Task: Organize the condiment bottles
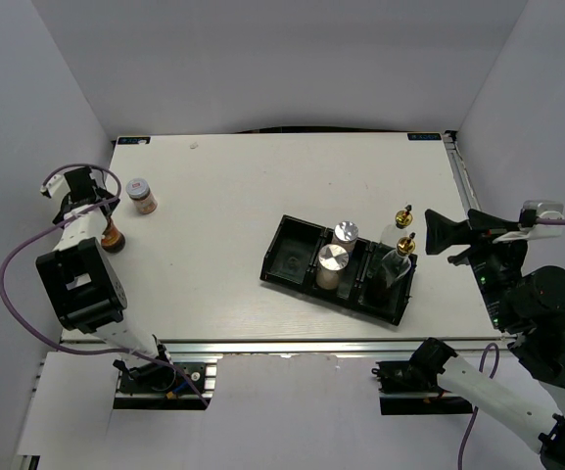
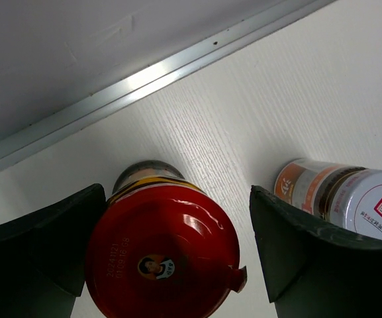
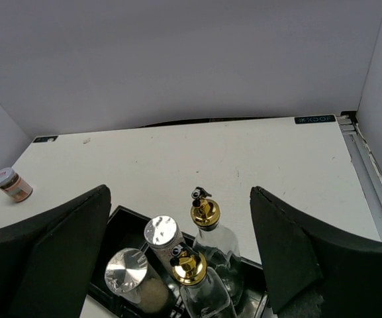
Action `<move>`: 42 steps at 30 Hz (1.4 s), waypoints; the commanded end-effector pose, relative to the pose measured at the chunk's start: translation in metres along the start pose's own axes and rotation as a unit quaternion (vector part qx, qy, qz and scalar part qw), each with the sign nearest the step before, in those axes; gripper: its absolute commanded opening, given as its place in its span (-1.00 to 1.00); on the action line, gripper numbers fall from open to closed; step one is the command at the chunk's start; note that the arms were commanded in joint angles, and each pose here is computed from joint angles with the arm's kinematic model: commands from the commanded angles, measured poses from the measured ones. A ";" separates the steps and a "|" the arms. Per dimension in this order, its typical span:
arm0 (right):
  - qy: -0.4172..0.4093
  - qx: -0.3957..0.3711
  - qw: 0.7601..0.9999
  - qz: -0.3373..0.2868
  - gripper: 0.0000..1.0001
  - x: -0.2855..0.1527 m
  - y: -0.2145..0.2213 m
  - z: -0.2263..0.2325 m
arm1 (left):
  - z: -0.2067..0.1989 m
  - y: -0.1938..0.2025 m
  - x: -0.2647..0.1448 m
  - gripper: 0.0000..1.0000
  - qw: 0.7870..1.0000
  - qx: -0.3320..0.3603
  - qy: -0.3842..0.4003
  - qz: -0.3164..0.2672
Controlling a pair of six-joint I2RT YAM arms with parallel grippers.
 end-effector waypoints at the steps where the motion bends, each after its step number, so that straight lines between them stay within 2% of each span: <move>1: 0.004 0.005 1.000 -0.021 0.79 -0.003 -0.011 -0.001 | -0.008 -0.001 -0.004 0.89 0.999 0.005 0.051 0.006; 3: 0.016 0.006 1.000 -0.022 0.79 -0.004 -0.010 -0.004 | -0.012 0.003 -0.010 0.78 0.997 0.009 0.075 0.011; 4: 0.025 0.009 0.999 -0.025 0.79 -0.005 -0.009 -0.006 | -0.013 0.001 -0.017 0.58 0.997 0.010 0.081 0.005; 6: 0.028 0.011 0.999 -0.025 0.79 -0.007 -0.007 -0.009 | -0.014 0.004 -0.024 0.38 0.997 0.015 0.082 0.000; 7: 0.028 0.014 0.999 -0.028 0.79 -0.010 -0.007 -0.011 | -0.015 0.001 -0.031 0.23 0.996 0.014 0.086 -0.006; 8: 0.031 0.016 0.999 -0.028 0.79 -0.011 -0.006 -0.012 | -0.016 0.001 -0.036 -0.04 0.996 0.014 0.089 -0.006; 11: 0.045 0.021 0.998 -0.031 0.79 -0.015 -0.003 -0.018 | -0.023 -0.002 -0.058 -0.55 0.994 0.022 0.107 -0.016; 13: 0.071 0.023 0.996 -0.039 0.79 -0.018 -0.001 -0.025 | -0.029 -0.002 -0.073 -0.66 0.992 0.030 0.117 -0.031; 16: 0.142 0.039 0.988 -0.055 0.79 -0.023 0.001 -0.038 | -0.056 0.000 -0.116 -0.73 0.978 0.061 0.188 -0.062; 19: 0.187 0.066 0.978 -0.070 0.79 -0.029 0.003 -0.047 | -0.089 0.004 -0.168 -0.89 0.951 0.101 0.279 -0.085; 20: 0.187 0.070 0.977 -0.071 0.79 -0.030 0.004 -0.048 | -0.108 0.015 -0.198 -0.90 0.930 0.126 0.332 -0.096; 22: 0.186 0.065 0.978 -0.069 0.79 -0.029 0.010 -0.049 | -0.125 0.016 -0.230 -0.90 0.903 0.137 0.390 -0.117; 23: 0.185 0.064 0.978 -0.070 0.79 -0.028 0.010 -0.048 | -0.140 0.026 -0.256 -0.88 0.866 0.156 0.459 -0.123; 26: 0.189 0.042 0.980 -0.051 0.79 -0.020 0.017 -0.045 | -0.166 0.043 -0.300 -0.85 0.807 0.192 0.546 -0.120; 27: 0.190 0.030 0.981 -0.038 0.79 -0.017 0.019 -0.042 | -0.177 0.049 -0.309 -0.91 0.798 0.209 0.555 -0.113; 28: 0.188 0.027 0.981 -0.033 0.79 -0.016 0.020 -0.041 | -0.184 0.064 -0.324 -0.94 0.777 0.235 0.573 -0.110; 30: 0.181 0.023 0.983 -0.025 0.79 -0.013 0.022 -0.039 | -0.196 0.086 -0.331 -0.95 0.762 0.267 0.582 -0.095; 31: 0.179 0.023 0.983 -0.025 0.79 -0.013 0.022 -0.038 | -0.200 0.097 -0.345 -0.95 0.745 0.285 0.596 -0.091; 34: 0.175 0.026 0.984 -0.028 0.79 -0.012 0.023 -0.038 | -0.206 0.121 -0.358 -0.95 0.720 0.320 0.612 -0.078; 37: 0.176 0.028 0.984 -0.030 0.79 -0.014 0.023 -0.039 | -0.209 0.135 -0.368 -0.95 0.708 0.340 0.613 -0.083; 42: 0.177 0.023 0.983 -0.027 0.79 -0.012 0.025 -0.038 | -0.217 0.151 -0.359 -0.95 0.725 0.345 0.591 -0.080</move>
Point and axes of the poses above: each gripper's point midway between its finger pads, its own x axis out along the fingers, its own z axis along the line the jaws close on, y = z × x, the point moved 10 cm from there along -x, back along the fingers, and after that the axes turned 9 degrees about x, right-handed, at the moved point
